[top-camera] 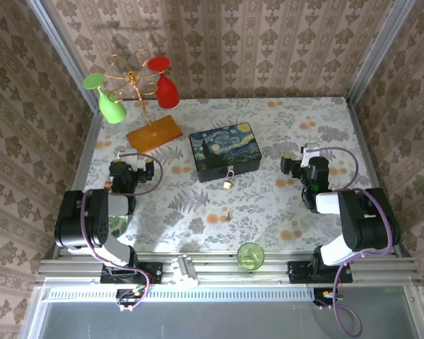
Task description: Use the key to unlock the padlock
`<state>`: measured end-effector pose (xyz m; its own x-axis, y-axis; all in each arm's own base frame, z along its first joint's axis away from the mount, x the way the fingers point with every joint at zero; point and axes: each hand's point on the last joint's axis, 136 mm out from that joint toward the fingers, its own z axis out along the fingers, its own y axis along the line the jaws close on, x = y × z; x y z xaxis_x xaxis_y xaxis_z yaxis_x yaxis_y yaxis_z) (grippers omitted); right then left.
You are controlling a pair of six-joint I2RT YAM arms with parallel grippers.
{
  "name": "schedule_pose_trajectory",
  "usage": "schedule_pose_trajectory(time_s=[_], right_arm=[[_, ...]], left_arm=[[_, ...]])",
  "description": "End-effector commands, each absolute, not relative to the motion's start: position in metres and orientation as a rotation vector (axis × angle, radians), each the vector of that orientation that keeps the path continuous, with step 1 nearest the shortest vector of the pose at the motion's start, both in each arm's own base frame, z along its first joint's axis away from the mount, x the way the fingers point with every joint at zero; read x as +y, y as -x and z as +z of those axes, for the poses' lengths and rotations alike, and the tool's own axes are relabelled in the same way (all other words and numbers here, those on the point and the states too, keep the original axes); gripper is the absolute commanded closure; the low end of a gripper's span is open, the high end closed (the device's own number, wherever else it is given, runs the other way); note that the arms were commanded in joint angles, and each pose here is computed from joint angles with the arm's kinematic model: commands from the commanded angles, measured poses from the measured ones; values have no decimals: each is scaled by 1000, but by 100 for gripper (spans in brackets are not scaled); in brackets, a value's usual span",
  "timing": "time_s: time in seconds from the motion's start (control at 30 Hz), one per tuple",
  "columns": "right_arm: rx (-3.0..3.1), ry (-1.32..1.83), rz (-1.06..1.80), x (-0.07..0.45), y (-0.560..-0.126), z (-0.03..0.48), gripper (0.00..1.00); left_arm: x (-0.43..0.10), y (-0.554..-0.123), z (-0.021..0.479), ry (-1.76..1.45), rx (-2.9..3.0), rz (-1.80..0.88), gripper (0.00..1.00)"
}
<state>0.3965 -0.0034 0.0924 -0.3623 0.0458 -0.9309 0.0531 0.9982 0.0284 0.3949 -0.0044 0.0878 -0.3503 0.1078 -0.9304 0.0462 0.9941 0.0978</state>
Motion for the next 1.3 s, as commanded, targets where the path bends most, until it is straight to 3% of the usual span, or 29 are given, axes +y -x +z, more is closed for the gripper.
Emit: schedule_pose_trajectory(time_s=[0.0, 1.07, 1.27], right_arm=[[1926, -58, -31, -4, -400, 97, 0], [1926, -57, -31, -4, -400, 97, 0], [1939, -41, -44, 0, -398, 114, 0]], left_arm=[[-6, -401, 96, -122, 1901, 59, 0], [-5, -400, 95, -117, 1902, 53, 0], [4, -388, 123, -51, 1845, 166, 0]])
